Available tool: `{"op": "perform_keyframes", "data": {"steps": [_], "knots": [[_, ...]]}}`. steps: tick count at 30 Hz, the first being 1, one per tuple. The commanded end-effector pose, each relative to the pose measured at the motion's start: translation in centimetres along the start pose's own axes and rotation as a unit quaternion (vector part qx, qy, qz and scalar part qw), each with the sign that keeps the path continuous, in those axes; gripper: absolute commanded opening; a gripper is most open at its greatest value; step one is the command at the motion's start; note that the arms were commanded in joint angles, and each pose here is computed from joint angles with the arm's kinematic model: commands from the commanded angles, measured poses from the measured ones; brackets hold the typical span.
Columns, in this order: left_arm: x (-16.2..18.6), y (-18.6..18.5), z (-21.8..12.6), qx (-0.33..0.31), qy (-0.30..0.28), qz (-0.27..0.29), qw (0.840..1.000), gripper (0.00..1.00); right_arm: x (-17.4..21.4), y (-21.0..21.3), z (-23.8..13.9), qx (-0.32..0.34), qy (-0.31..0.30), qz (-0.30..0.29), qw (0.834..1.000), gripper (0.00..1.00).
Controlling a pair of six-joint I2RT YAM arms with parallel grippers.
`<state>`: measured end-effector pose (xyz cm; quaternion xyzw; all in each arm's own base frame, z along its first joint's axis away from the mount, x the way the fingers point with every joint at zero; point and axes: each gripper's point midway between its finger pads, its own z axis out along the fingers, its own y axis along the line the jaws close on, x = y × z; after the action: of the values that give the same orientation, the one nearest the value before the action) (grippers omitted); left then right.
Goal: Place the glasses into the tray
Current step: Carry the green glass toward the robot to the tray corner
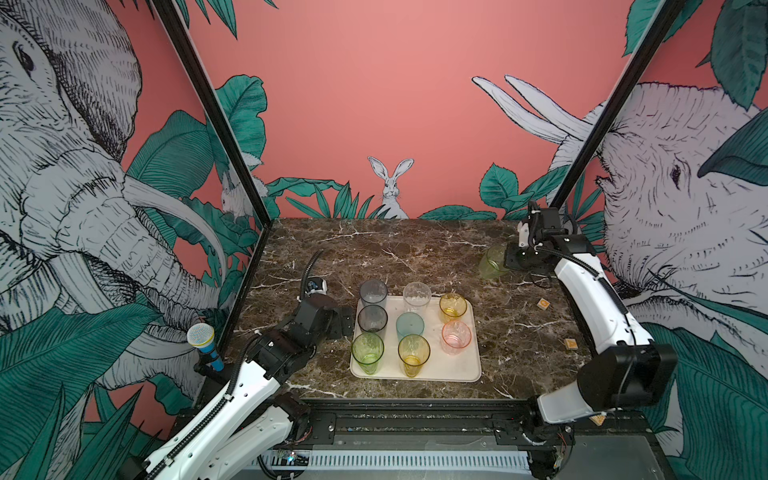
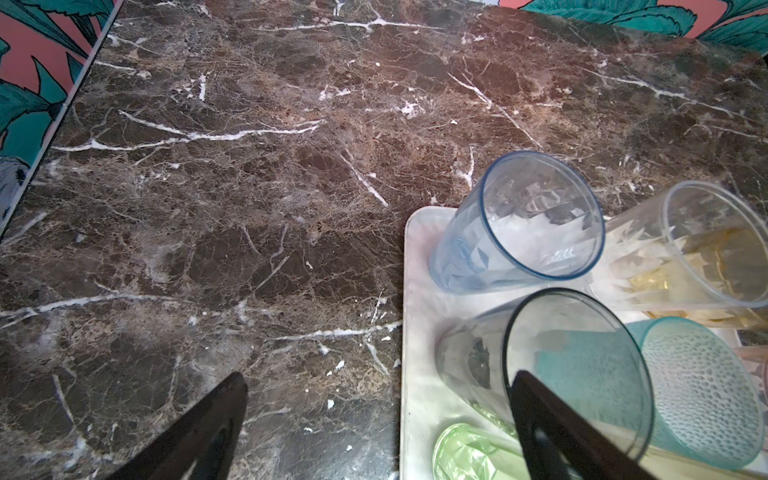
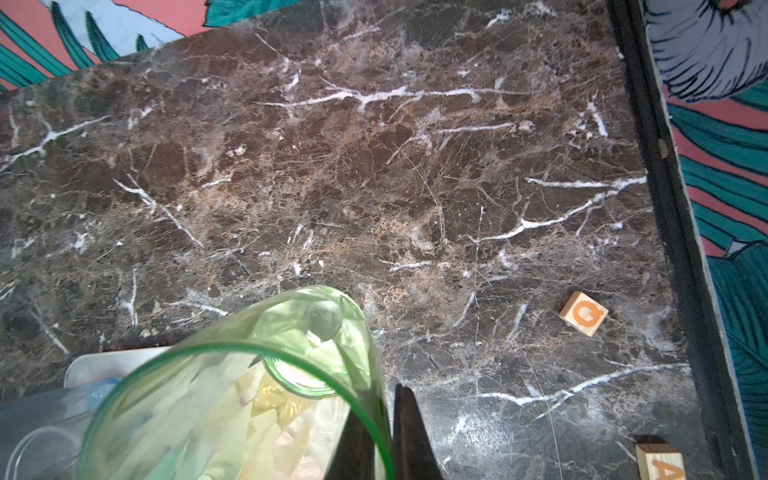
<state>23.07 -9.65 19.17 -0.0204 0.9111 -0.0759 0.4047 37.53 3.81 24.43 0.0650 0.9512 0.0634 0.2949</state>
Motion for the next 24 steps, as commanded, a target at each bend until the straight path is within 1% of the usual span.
{"op": "perform_keyframes", "data": {"steps": [1, 4, 13, 24], "knots": [[-1.0, 0.2, -0.8, -0.002, -0.013, -0.006, 1.000, 0.99, 0.7, 0.6, -3.1, -0.009, -0.004, -0.018, 1.000, 0.00], [-1.0, 0.2, -0.8, -0.002, -0.014, -0.007, 1.000, 0.99, 1.6, 1.0, -4.6, -0.014, -0.005, -0.028, 1.000, 0.00], [-1.1, -0.2, -1.0, 0.009, -0.012, -0.009, 1.000, 0.99, 5.2, 3.2, -7.6, -0.041, 0.006, -0.073, 0.996, 0.00], [-0.9, -0.5, -1.0, 0.019, -0.008, -0.016, 1.000, 0.99, 10.5, 3.5, -10.0, -0.066, 0.031, -0.087, 0.994, 0.00]]}}
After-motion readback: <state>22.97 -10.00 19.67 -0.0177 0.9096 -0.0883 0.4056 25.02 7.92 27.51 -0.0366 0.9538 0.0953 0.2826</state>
